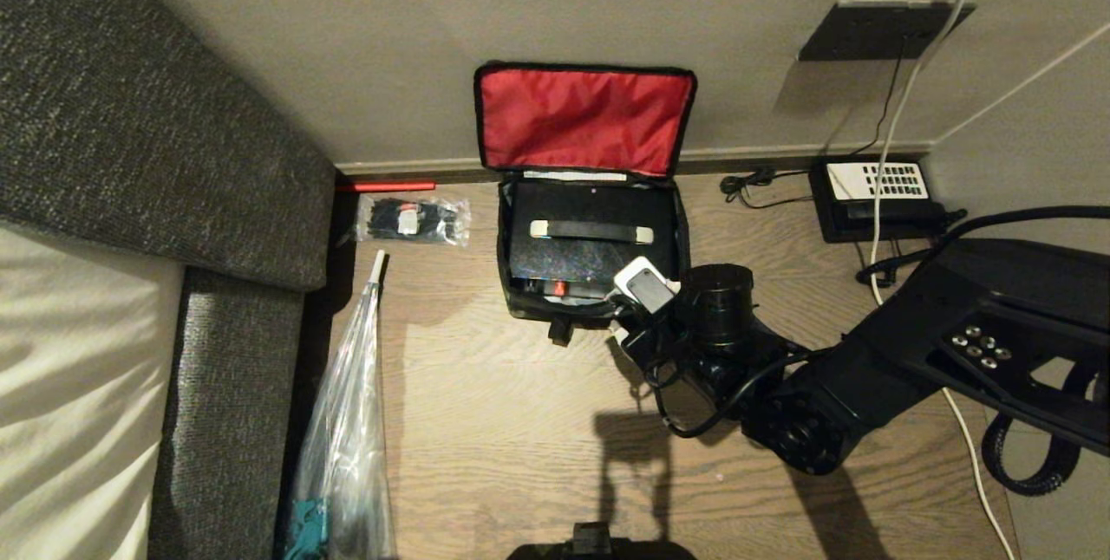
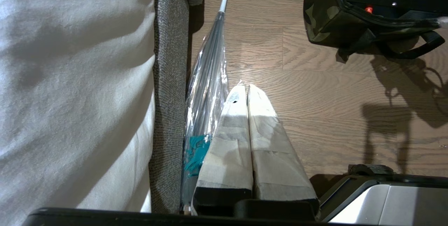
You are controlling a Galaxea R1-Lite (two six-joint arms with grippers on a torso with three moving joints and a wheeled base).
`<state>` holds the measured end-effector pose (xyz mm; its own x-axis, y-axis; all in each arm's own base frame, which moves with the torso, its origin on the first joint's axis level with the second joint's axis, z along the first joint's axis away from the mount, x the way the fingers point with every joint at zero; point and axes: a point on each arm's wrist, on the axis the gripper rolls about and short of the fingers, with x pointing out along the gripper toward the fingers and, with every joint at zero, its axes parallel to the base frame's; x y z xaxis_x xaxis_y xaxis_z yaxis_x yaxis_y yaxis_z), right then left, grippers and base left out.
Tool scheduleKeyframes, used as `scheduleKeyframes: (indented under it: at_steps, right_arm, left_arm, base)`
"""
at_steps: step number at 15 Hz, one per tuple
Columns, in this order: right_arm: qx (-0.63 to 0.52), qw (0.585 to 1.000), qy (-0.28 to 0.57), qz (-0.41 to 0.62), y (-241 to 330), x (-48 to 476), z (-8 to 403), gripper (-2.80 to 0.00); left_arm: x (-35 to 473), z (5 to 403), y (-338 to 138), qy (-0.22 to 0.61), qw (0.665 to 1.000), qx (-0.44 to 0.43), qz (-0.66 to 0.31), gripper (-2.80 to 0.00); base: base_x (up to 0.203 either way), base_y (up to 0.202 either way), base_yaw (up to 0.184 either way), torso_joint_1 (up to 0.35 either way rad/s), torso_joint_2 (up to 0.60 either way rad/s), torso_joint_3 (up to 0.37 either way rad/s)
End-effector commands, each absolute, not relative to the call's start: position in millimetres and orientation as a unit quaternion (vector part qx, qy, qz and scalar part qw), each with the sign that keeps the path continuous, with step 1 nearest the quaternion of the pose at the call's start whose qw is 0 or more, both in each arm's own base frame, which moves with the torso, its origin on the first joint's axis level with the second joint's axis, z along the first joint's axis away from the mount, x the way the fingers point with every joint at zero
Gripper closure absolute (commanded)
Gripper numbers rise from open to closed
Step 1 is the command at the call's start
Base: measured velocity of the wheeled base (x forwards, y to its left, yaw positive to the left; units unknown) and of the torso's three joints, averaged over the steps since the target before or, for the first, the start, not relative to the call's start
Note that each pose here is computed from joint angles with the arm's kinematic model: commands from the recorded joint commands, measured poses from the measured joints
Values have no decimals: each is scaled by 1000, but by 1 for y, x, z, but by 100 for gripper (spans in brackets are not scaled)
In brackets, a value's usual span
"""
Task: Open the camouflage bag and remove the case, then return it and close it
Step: Grip the handle
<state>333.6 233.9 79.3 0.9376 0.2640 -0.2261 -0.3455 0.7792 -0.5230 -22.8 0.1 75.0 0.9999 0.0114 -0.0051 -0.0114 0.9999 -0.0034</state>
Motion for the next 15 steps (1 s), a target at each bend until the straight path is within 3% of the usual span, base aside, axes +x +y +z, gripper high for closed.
scheduleKeyframes:
  at_steps: [1,15]
  right_arm:
    - [-321,932,47,161,233,329,92,-280]
    - [-330,935,49,122,229,323,102,-280]
  left_arm:
    - [-23,74,0,4,1000,-2,6,0]
    - [-23,74,0,3,1000,-10,6,0]
  base:
    - [0,0,0,0,0,0]
    - [6,0,0,0,0,0]
